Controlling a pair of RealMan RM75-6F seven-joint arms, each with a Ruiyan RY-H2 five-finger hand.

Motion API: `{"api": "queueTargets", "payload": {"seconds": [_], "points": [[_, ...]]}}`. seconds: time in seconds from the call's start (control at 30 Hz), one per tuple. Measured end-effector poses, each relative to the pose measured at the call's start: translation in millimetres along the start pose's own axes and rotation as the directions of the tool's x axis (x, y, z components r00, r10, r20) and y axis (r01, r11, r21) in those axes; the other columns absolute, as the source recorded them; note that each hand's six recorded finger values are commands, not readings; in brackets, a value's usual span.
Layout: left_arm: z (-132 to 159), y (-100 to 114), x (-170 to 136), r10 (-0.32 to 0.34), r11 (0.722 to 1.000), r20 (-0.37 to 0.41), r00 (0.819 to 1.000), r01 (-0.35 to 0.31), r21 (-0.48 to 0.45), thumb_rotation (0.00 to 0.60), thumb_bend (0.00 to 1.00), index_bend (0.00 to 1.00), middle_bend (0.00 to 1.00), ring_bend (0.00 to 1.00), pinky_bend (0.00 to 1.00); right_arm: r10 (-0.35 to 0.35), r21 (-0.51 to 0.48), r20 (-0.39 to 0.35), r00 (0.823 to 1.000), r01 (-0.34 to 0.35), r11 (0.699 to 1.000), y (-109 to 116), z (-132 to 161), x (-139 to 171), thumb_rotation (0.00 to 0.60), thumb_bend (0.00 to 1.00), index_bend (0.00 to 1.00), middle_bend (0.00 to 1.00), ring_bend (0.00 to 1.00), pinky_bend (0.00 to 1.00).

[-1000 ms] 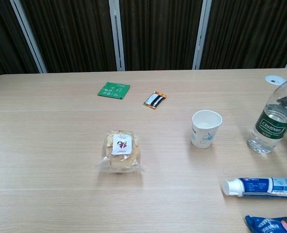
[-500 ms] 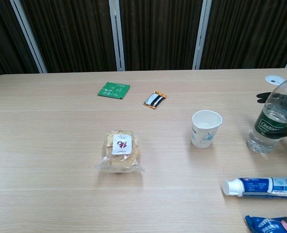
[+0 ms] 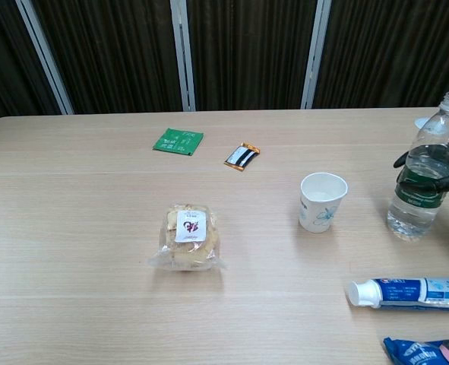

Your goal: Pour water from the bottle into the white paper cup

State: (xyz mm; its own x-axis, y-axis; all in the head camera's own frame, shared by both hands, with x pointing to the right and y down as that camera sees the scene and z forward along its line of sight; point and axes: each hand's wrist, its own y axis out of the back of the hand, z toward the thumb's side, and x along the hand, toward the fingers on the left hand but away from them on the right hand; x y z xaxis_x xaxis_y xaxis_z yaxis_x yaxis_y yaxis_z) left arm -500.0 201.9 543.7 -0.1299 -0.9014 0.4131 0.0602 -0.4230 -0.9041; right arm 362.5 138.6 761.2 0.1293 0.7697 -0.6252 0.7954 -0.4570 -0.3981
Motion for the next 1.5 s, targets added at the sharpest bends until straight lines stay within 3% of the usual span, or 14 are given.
{"api": "queueTargets", "payload": {"seconds": [0.2, 0.33, 0.53, 0.73, 0.97, 1.07, 1.5], "points": [[0.3, -0.8, 0.7, -0.005, 1.0, -0.001, 1.0, 0.005, -0.001, 0.6, 0.0, 0.0, 0.0, 0.0, 0.0, -0.029, 0.059, -0.05, 0.998, 0.032, 0.998, 4.8, 10.8, -1.5, 0.6, 0.42, 0.5, 0.62, 0.48, 0.44], [1.4, -1.2, 0.3, -0.008, 1.0, 0.002, 1.0, 0.008, -0.003, 0.6, 0.0, 0.0, 0.0, 0.0, 0.0, -0.039, 0.147, -0.09, 0.995, 0.052, 0.988, 10.1, 21.5, -4.0, 0.6, 0.42, 0.5, 0.63, 0.49, 0.45], [2.3, -0.7, -0.6, -0.008, 1.0, 0.007, 1.0, 0.008, -0.007, 0.6, 0.0, 0.0, 0.0, 0.0, 0.0, -0.048, 0.348, -0.153, 0.987, 0.099, 0.932, 19.4, 42.3, -10.6, 0.6, 0.47, 0.51, 0.63, 0.49, 0.45], [2.9, 0.3, -1.5, -0.009, 1.0, 0.011, 1.0, 0.009, -0.011, 0.6, 0.0, 0.0, 0.0, 0.0, 0.0, -0.043, 0.555, -0.195, 0.98, 0.146, 0.819, 23.4, 60.7, -16.9, 0.6, 0.52, 0.51, 0.64, 0.5, 0.45], [2.7, 0.7, -2.5, -0.011, 1.0, 0.013, 1.0, 0.011, -0.013, 0.6, 0.0, 0.0, 0.0, 0.0, 0.0, -0.027, 0.748, -0.225, 0.974, 0.191, 0.635, 11.1, 77.6, -20.8, 0.6, 0.54, 0.51, 0.64, 0.5, 0.45], [2.4, 0.8, -2.5, -0.011, 1.0, 0.013, 1.0, 0.012, -0.013, 0.6, 0.0, 0.0, 0.0, 0.0, 0.0, -0.024, 0.799, -0.23, 0.973, 0.203, 0.566, 4.3, 82.7, -22.7, 0.6, 0.54, 0.51, 0.64, 0.5, 0.45], [2.2, -0.6, -2.0, -0.018, 1.0, 0.008, 1.0, 0.018, -0.01, 0.6, 0.0, 0.0, 0.0, 0.0, 0.0, -0.024, 0.913, -0.232, 0.972, 0.227, 0.338, -11.1, 90.1, -31.2, 0.6, 0.55, 0.51, 0.64, 0.5, 0.46]]}}
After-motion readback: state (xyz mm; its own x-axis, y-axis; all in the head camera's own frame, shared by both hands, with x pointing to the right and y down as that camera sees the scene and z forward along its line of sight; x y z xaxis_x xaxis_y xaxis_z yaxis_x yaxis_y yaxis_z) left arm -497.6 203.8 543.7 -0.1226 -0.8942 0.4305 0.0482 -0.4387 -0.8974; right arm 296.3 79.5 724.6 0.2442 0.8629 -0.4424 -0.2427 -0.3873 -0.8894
